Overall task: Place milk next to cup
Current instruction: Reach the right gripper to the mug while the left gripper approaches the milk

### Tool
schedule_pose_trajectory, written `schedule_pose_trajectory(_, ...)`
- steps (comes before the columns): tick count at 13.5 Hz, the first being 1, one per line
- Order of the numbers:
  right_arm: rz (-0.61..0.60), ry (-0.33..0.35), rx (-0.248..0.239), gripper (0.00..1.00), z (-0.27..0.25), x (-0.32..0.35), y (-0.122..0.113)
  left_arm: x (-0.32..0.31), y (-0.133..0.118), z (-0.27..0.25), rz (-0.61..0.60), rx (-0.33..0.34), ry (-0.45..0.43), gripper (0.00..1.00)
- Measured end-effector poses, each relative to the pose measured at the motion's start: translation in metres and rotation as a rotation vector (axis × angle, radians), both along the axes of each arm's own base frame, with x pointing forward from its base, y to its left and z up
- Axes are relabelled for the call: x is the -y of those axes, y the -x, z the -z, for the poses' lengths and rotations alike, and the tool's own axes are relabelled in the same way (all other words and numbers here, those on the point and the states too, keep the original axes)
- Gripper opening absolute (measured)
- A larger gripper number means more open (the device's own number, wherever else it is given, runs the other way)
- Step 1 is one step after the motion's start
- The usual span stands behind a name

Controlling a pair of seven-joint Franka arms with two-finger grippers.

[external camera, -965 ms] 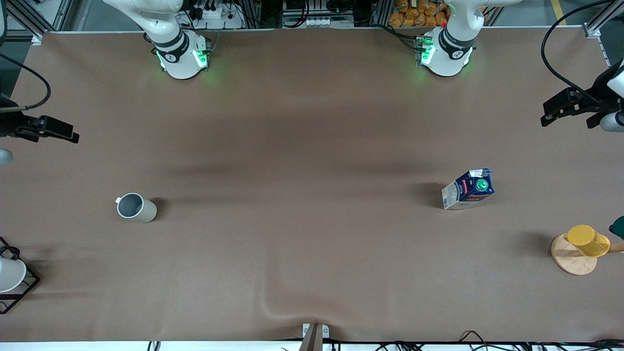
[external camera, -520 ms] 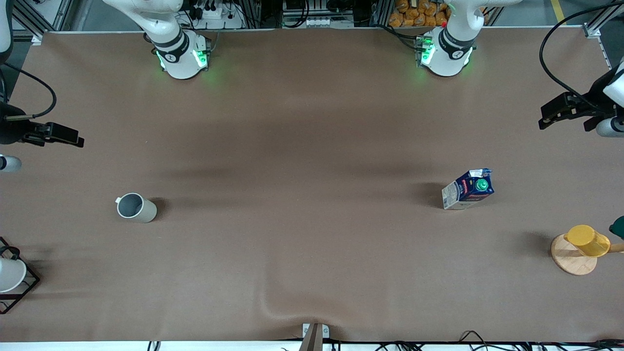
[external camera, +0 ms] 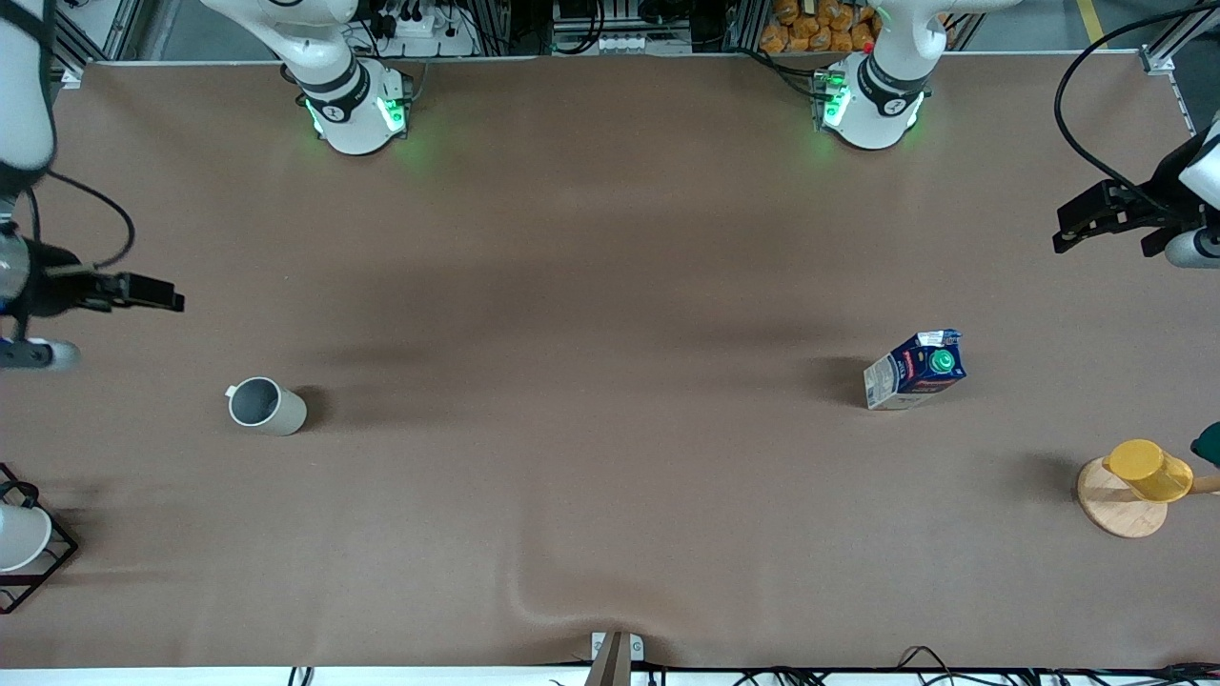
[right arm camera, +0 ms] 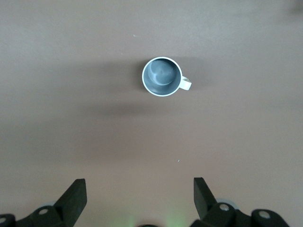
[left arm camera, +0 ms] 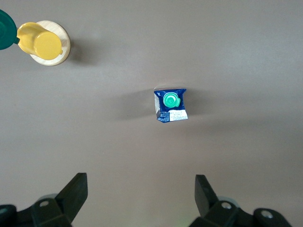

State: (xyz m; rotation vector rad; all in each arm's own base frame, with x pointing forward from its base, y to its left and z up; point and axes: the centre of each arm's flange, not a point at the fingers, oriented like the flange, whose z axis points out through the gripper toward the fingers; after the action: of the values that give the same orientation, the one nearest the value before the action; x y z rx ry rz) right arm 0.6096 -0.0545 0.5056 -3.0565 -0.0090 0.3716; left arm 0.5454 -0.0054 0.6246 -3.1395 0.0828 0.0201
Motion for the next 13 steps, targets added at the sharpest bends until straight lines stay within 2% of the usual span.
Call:
schedule_pose_trajectory(4, -0.145, -0.05, 0.012, 1.0, 0.078, 0.028, -0.032, 0.001, -0.01, 0.012, 0.002, 0.003, 0.0, 1.0)
schedule_pose_trajectory(8, -0.476, -0.113, 0.09, 1.0, 0.152, 0.027, -0.063, 0.0, -0.031, 0.064, -0.003, -0.034, 0.001, 1.0)
schedule_pose_trajectory(10, -0.606, -0.118, 0.097, 1.0, 0.175, 0.03, -0.069, -0.001, -0.036, 0.097, -0.014, -0.035, 0.0, 1.0)
schedule_pose_trajectory(13, -0.719, -0.094, 0.129, 1.0, 0.199, 0.035, -0.071, -0.001, -0.035, 0.133, -0.042, -0.044, -0.001, 1.0)
